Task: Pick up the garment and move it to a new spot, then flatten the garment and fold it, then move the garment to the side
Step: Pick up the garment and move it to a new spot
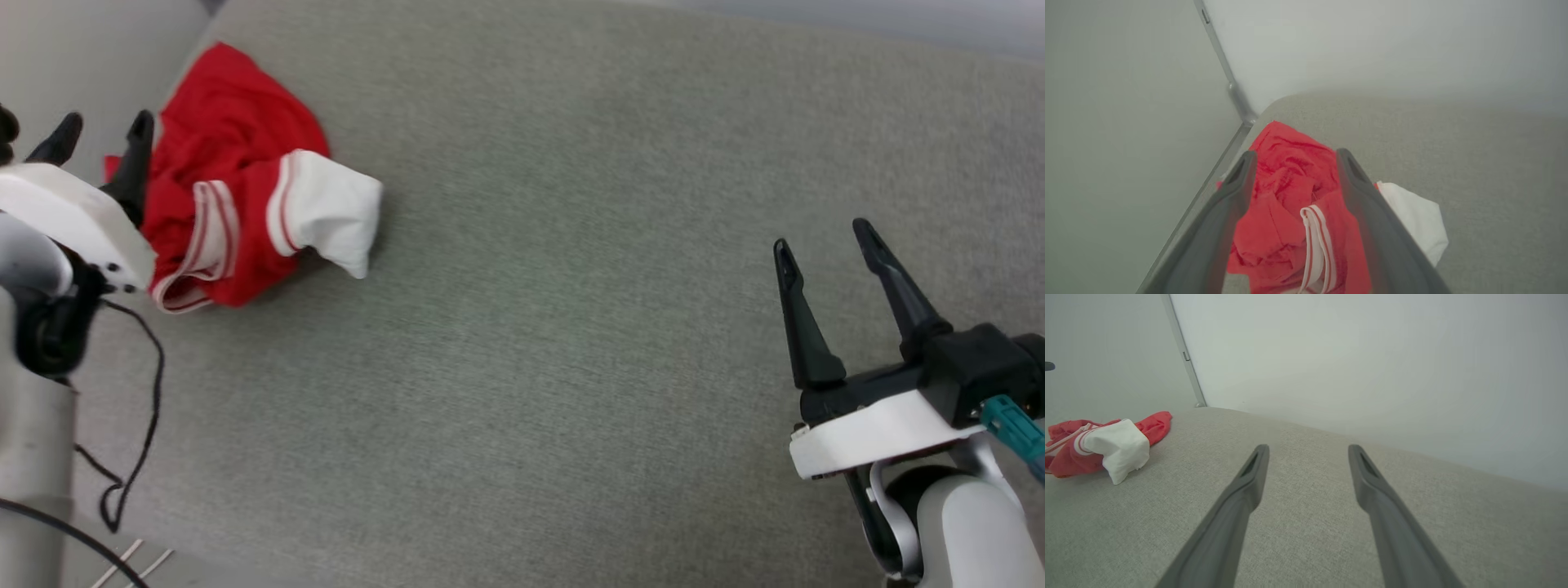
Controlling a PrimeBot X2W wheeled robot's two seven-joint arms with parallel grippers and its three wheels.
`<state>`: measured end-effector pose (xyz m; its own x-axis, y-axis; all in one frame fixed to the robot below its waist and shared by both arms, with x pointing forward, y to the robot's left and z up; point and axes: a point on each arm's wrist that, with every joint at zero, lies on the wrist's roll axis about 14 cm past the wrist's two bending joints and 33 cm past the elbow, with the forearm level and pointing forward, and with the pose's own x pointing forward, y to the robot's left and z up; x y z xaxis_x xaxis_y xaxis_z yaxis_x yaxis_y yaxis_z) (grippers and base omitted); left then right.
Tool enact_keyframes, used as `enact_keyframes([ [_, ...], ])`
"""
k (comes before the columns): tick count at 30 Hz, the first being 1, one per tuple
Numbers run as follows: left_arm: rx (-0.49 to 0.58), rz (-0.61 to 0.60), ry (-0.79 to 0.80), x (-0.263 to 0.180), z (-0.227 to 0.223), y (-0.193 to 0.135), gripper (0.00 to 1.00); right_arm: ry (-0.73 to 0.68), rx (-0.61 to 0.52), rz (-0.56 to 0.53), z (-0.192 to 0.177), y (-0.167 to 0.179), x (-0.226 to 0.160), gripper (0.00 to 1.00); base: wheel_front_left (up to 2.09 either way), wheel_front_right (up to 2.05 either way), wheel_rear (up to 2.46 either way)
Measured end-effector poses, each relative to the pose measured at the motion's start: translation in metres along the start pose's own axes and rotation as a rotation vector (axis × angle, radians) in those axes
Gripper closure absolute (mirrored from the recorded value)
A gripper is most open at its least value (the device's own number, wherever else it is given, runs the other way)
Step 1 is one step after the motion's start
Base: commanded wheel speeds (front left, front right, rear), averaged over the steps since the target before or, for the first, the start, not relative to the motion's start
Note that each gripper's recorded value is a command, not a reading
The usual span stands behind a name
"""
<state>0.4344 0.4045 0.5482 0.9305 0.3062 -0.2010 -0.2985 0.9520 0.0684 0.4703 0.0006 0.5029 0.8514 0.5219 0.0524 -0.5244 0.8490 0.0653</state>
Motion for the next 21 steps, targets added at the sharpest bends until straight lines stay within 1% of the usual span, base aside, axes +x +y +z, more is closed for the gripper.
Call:
enact_keyframes([
  [5,0.034,0.002,0.286,0.026,-0.053,0.006,0.00,0.024,0.016,-0.047,-0.019,-0.021,0.001,0.00,0.00,0.00,0.00],
  [9,0.002,0.009,0.503,0.033,-0.105,0.005,0.00,0.041,0.028,-0.071,-0.033,-0.033,0.003,0.00,0.00,0.00,0.00],
  [13,-0.033,0.006,0.705,0.028,-0.153,-0.001,0.00,0.057,0.031,-0.089,-0.045,-0.043,0.005,0.00,0.00,0.00,0.00],
  [15,-0.055,0.011,0.771,0.025,-0.167,-0.002,0.00,0.068,0.032,-0.096,-0.050,-0.046,0.004,0.00,0.00,0.00,0.00],
  [21,-0.107,0.029,0.845,0.026,-0.184,-0.001,0.00,0.077,0.028,-0.114,-0.055,-0.054,0.002,0.00,0.00,0.00,0.00],
])
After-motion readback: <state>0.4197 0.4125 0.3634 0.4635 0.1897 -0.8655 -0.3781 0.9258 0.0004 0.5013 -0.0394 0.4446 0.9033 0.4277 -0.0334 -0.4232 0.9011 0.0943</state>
